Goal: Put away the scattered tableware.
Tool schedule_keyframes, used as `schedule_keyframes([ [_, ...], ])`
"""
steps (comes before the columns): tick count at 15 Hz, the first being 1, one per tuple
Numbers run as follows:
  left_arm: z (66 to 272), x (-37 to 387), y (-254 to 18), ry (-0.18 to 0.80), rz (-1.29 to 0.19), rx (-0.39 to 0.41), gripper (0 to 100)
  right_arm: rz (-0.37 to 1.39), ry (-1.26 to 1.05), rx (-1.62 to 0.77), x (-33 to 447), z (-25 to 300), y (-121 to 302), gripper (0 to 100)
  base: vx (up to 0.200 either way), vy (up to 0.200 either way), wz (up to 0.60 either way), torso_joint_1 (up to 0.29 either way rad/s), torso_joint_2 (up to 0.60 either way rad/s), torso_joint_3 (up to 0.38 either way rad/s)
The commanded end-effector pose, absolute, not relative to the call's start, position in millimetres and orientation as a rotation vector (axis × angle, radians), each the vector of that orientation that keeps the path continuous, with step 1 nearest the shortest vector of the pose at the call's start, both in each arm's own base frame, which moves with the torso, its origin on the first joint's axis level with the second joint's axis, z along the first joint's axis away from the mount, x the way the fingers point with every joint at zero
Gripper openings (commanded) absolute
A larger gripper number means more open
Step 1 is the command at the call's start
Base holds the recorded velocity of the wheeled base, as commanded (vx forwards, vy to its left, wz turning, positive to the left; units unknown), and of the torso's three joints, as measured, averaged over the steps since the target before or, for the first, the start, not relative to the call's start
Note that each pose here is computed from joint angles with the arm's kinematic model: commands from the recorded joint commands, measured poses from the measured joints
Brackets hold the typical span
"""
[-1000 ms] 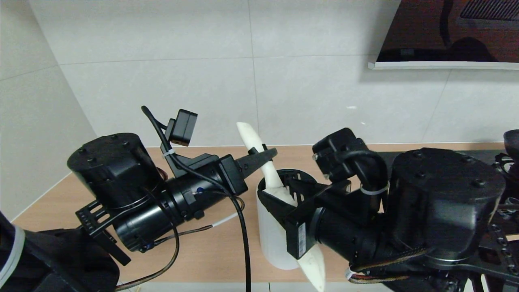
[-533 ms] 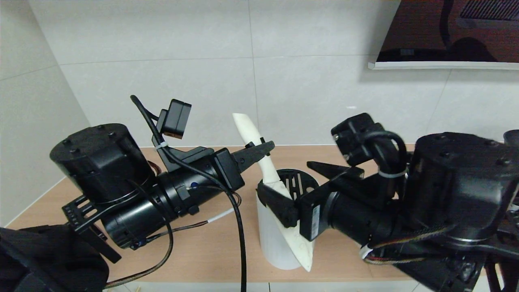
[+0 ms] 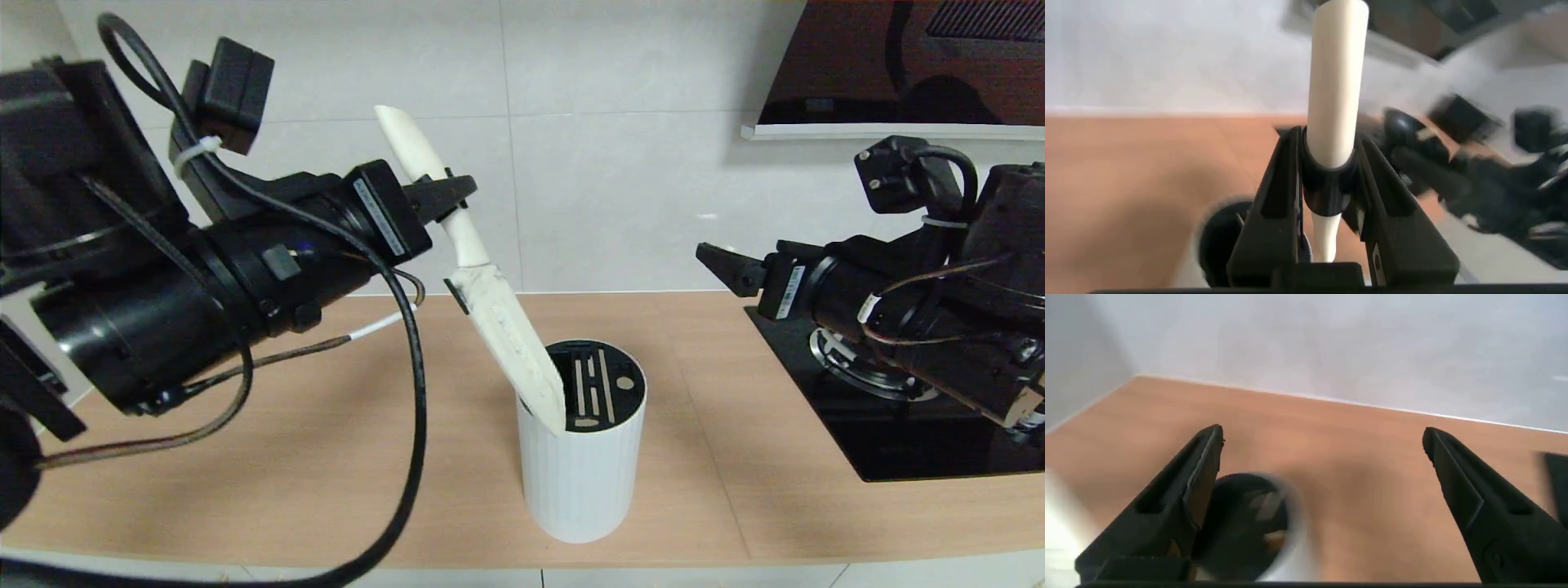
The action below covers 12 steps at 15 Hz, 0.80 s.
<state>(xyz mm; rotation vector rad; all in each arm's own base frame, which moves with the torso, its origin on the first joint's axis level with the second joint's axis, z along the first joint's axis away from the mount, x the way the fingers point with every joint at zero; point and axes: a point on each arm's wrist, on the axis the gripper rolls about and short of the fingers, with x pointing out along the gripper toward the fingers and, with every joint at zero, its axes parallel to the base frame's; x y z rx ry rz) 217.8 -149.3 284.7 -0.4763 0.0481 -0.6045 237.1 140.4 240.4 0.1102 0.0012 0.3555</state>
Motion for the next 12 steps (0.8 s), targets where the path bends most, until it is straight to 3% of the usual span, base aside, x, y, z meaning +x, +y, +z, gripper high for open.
schedule_keyframes([
  [1,321,198,-142,-0.032,-0.575,-0.471,0,0.305,0.042,0.094,247,227,129,100,0.0,0.0,0.0,0.0,0.0,0.0],
  [2,315,193,-142,0.025,-0.539,-0.448,0,0.306,0.054,0.09,247,224,129,100,0.0,0.0,0.0,0.0,0.0,0.0],
  [4,315,187,-151,0.022,-0.525,-0.443,0,0.304,0.062,0.085,248,222,129,100,0.0,0.0,0.0,0.0,0.0,0.0],
  [6,307,192,-167,0.002,-0.421,-0.355,0,0.304,0.065,0.084,248,221,130,100,0.0,0.0,0.0,0.0,0.0,0.0],
  [9,291,211,-195,-0.077,-0.287,-0.275,0,0.305,0.082,0.076,249,215,132,100,0.0,0.0,0.0,0.0,0.0,0.0],
  [12,290,221,-205,-0.155,-0.227,-0.211,0,0.301,0.09,0.07,251,212,133,100,0.0,0.0,0.0,0.0,0.0,0.0],
])
